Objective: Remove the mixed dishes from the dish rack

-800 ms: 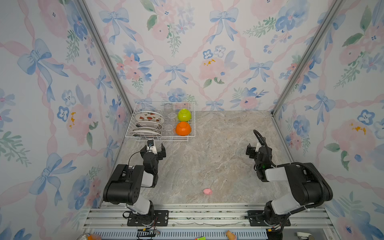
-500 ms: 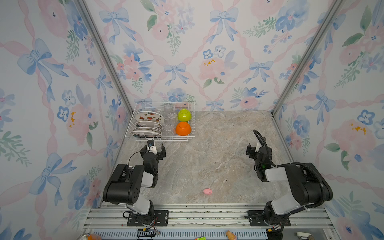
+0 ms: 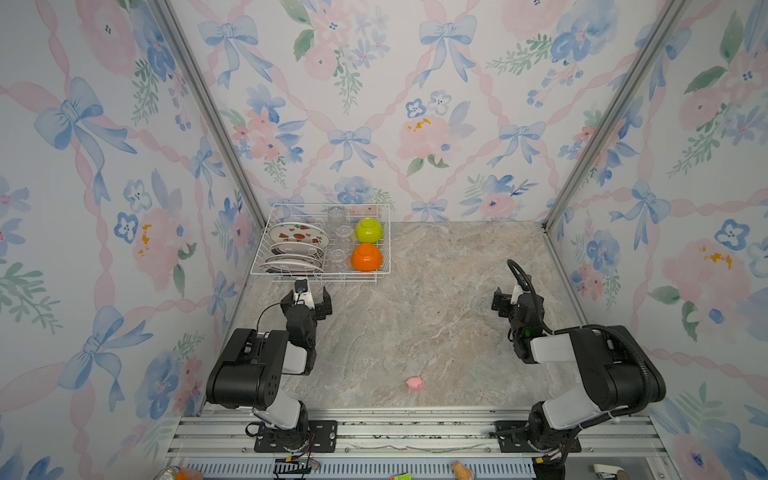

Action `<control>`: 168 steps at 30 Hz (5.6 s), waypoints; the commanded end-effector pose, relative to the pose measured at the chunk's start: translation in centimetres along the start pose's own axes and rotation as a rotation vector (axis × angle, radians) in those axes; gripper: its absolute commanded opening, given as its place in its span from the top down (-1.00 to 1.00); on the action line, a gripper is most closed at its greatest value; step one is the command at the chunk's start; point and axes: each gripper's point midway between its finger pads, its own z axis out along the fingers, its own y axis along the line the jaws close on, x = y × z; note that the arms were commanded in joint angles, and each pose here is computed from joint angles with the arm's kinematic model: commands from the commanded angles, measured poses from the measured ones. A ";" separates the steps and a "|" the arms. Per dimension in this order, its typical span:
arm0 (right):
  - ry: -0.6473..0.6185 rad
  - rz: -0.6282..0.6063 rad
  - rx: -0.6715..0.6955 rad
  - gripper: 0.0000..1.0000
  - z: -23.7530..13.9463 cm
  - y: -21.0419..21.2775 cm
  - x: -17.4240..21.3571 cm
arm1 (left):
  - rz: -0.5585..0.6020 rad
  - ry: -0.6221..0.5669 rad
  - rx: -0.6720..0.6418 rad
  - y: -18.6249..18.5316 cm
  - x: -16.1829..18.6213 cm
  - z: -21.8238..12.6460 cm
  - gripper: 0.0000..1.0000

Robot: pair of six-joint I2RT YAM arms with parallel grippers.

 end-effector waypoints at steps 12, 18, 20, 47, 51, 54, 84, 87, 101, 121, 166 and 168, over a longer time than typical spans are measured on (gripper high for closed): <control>-0.017 0.026 -0.015 -0.93 0.4 0.0 -1.4 | 0.017 0.002 0.038 -0.5 0.0 0.3 -0.96; -0.016 0.013 -0.025 -0.93 0.3 0.3 -1.9 | 0.020 -0.033 -0.085 0.9 -1.4 -0.7 -0.96; 0.013 -0.019 0.006 -0.93 0.1 0.3 -2.8 | 0.007 -0.028 -0.129 1.6 -2.0 -1.0 -0.96; 0.474 -0.056 -0.578 -0.83 -8.8 30.9 -9.8 | -0.128 0.146 -0.215 -1.5 -7.6 -6.5 -0.96; 0.529 -0.043 -0.602 -0.73 -7.7 34.0 -8.9 | -0.162 0.176 -0.122 -3.4 -7.6 -6.2 -0.96; 0.547 -0.033 -0.624 -0.64 -6.9 35.9 -8.3 | -0.183 0.181 -0.089 -4.0 -7.6 -6.3 -0.96; 0.545 -0.121 -0.356 0.49 0.2 38.8 -3.2 | -0.229 0.125 -0.062 -3.9 -9.0 -8.1 -0.96; 0.547 -0.142 -0.317 0.73 0.4 38.0 -2.9 | -0.227 0.130 -0.062 -4.1 -9.0 -8.0 -0.96; 0.682 -0.170 -0.258 1.00 -0.2 31.9 0.5 | -0.221 0.133 -0.065 -4.6 -10.0 -7.7 -0.96; 0.787 -0.203 -0.043 1.00 -7.7 14.9 3.6 | -0.277 0.040 -0.019 -5.3 -15.4 -8.2 -0.96; 0.700 -0.029 0.034 -0.10 -10.4 1.4 -2.1 | -0.294 0.281 0.109 -8.6 -11.5 -2.0 -0.96; 0.687 -0.012 0.005 -0.15 -10.4 2.0 -2.6 | -0.290 0.299 0.112 -8.9 -11.0 -1.5 -0.96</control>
